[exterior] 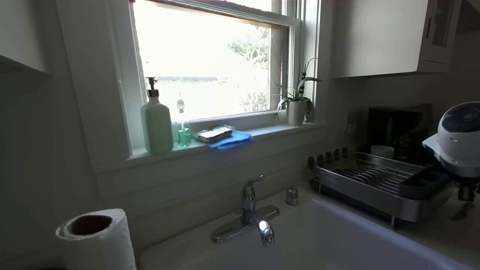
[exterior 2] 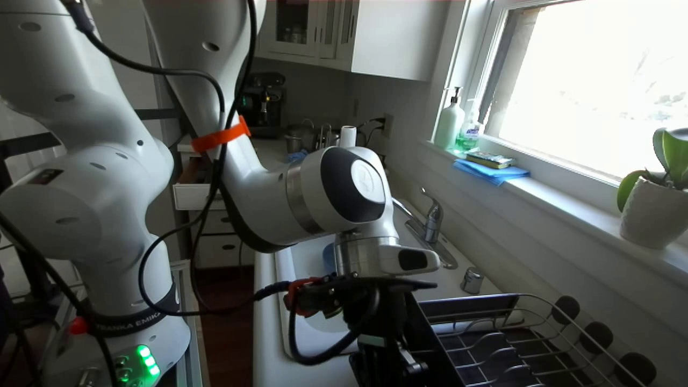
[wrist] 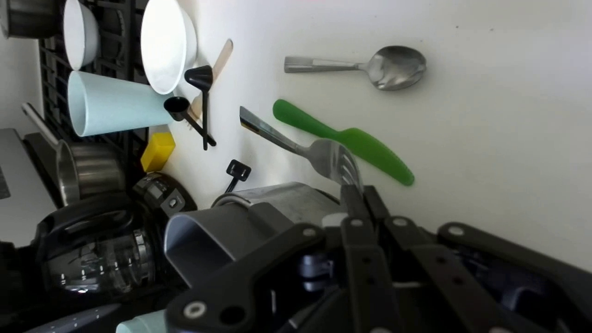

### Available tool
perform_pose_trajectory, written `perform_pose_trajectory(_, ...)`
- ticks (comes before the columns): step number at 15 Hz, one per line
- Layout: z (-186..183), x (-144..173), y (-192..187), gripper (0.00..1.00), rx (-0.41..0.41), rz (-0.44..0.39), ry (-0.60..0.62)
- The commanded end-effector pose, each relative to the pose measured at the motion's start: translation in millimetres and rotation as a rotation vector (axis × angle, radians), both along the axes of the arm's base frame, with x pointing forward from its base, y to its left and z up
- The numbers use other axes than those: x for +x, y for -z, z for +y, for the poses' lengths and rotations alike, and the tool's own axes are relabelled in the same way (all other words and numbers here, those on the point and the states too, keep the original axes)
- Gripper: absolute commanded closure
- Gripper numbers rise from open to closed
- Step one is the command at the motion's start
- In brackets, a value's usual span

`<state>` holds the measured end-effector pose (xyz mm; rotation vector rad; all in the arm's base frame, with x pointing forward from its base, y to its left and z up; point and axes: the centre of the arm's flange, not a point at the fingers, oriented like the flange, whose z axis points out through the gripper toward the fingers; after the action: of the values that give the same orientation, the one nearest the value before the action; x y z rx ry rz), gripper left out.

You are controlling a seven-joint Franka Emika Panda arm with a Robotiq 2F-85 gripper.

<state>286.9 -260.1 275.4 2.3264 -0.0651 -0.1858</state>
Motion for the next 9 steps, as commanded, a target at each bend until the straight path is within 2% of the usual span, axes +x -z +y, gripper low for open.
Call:
perform_pose_trajectory(1, 3, -15, -33, 0.99, -0.010, 0.054, -0.034)
perform_pose_trajectory(5, 1, -21, -51, 0.99, -0.013, 0.123, -0.055)
perform_pose_trajectory(9, 1, -25, -74, 0.99, 0.012, 0.133, -0.085)
